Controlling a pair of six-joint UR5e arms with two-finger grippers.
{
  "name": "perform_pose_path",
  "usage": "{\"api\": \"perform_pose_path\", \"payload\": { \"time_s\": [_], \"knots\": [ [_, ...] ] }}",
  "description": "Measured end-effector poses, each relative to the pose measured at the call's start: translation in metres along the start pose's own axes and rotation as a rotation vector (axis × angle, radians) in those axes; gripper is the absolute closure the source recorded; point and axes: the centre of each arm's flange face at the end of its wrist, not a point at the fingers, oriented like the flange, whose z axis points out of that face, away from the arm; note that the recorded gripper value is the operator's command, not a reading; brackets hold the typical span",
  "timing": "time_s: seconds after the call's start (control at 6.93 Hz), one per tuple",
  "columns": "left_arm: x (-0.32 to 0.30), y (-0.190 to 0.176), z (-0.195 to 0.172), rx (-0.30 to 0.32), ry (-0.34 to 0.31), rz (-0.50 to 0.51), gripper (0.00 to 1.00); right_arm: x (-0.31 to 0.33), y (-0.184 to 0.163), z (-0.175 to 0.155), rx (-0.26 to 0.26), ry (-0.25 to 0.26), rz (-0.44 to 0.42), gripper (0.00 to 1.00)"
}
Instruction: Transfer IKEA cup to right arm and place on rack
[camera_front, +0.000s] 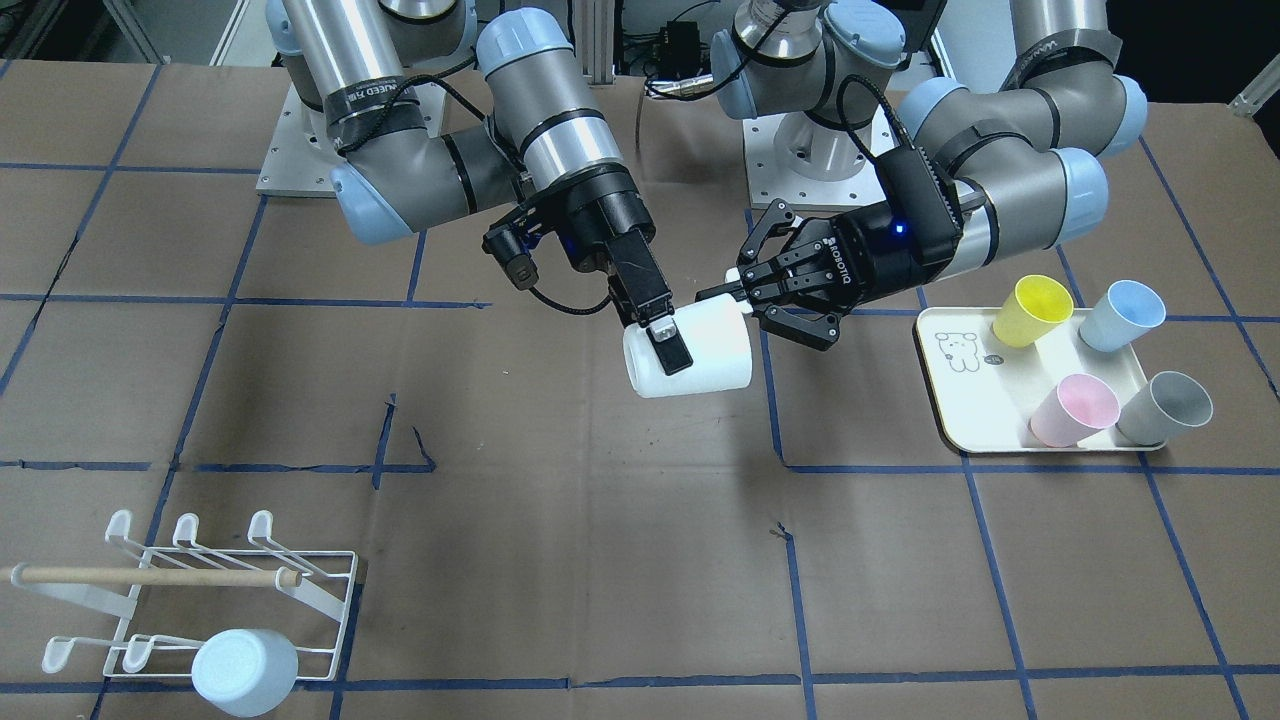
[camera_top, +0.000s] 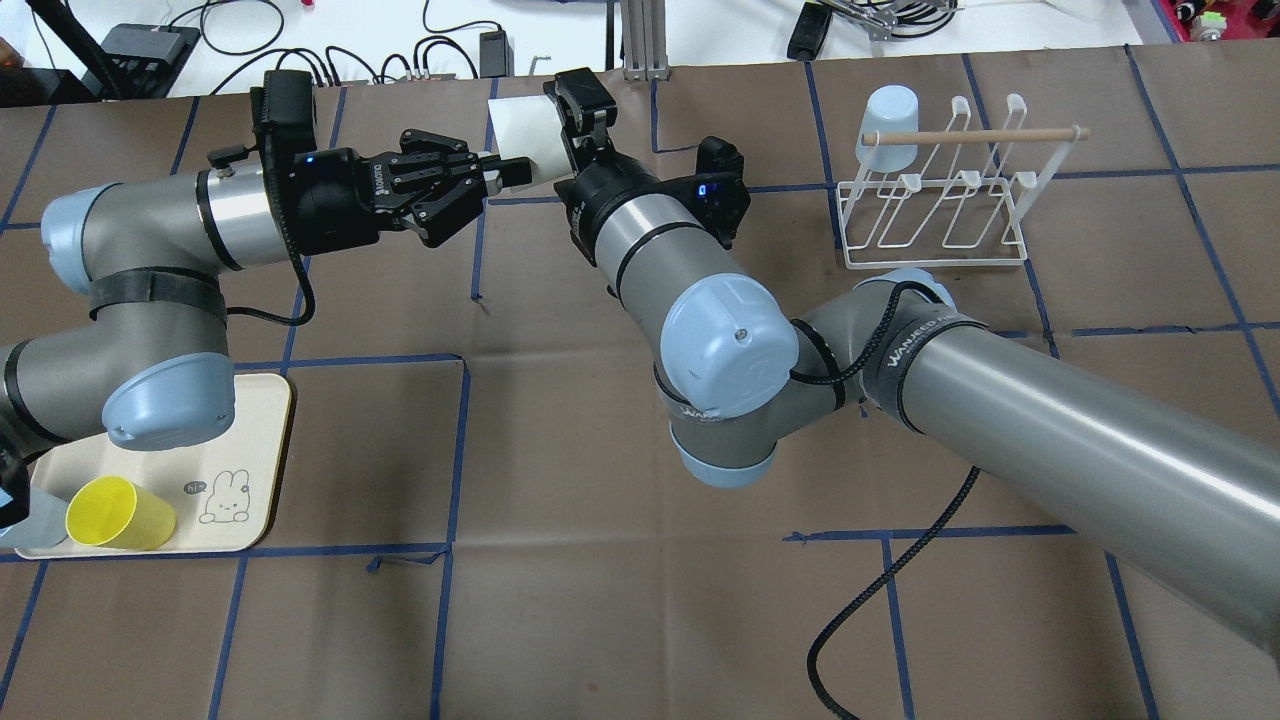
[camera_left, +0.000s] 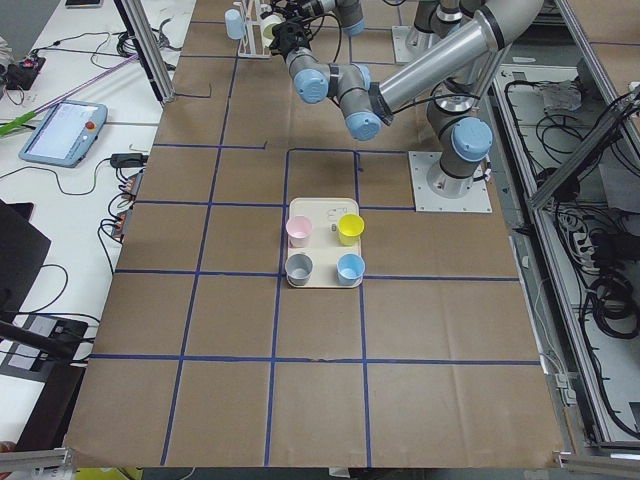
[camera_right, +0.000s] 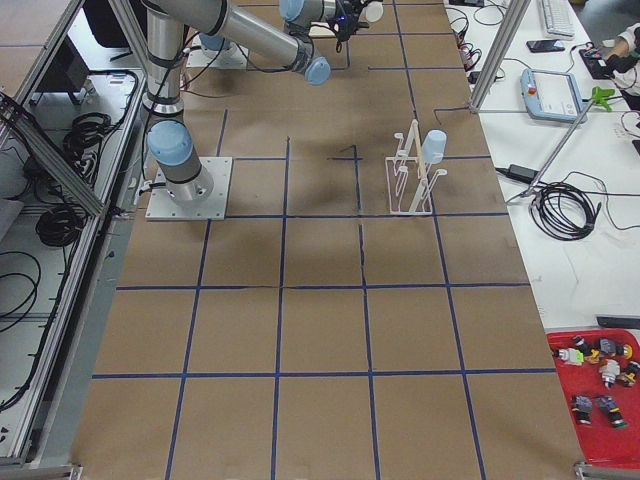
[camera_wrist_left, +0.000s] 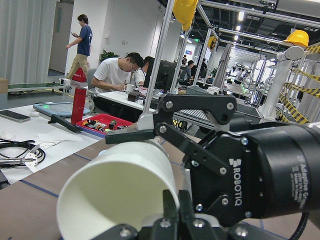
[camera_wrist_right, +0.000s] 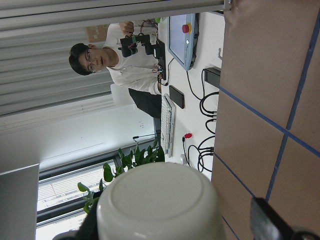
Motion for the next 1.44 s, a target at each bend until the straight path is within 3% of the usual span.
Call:
{"api": "perform_pose_path", "payload": {
  "time_s": [0.29,0.43,0.72,1.01,1.44],
  "knots": [
    [-0.0006,-0.0005,0.0,-0.001,-0.001,-0.006,0.99,-0.0054,0.0011,0.0011,-0.001,-0.003,-0.001,0.05],
    [-0.0007,-0.0007,-0.0001,-0.001,-0.001,-0.007,0.99,-0.0062,0.0014,0.0014,-0.001,-0.003,-0.001,0.16],
    [-0.0007,-0.0008,-0.0001,-0.001,-0.001,-0.008,0.98,-0.0066,0.0014,0.0015,-0.001,-0.003,-0.002,0.23],
    [-0.0006,-0.001,-0.0001,-0.001,-0.001,-0.008,0.93,-0.0074,0.0016,0.0009,-0.001,-0.005,-0.005,0.25],
    [-0.0001,-0.0017,-0.0002,-0.001,-0.001,-0.023,0.76,-0.0081,0.0018,0.0006,-0.003,-0.006,-0.01,0.29]
  ]
}}
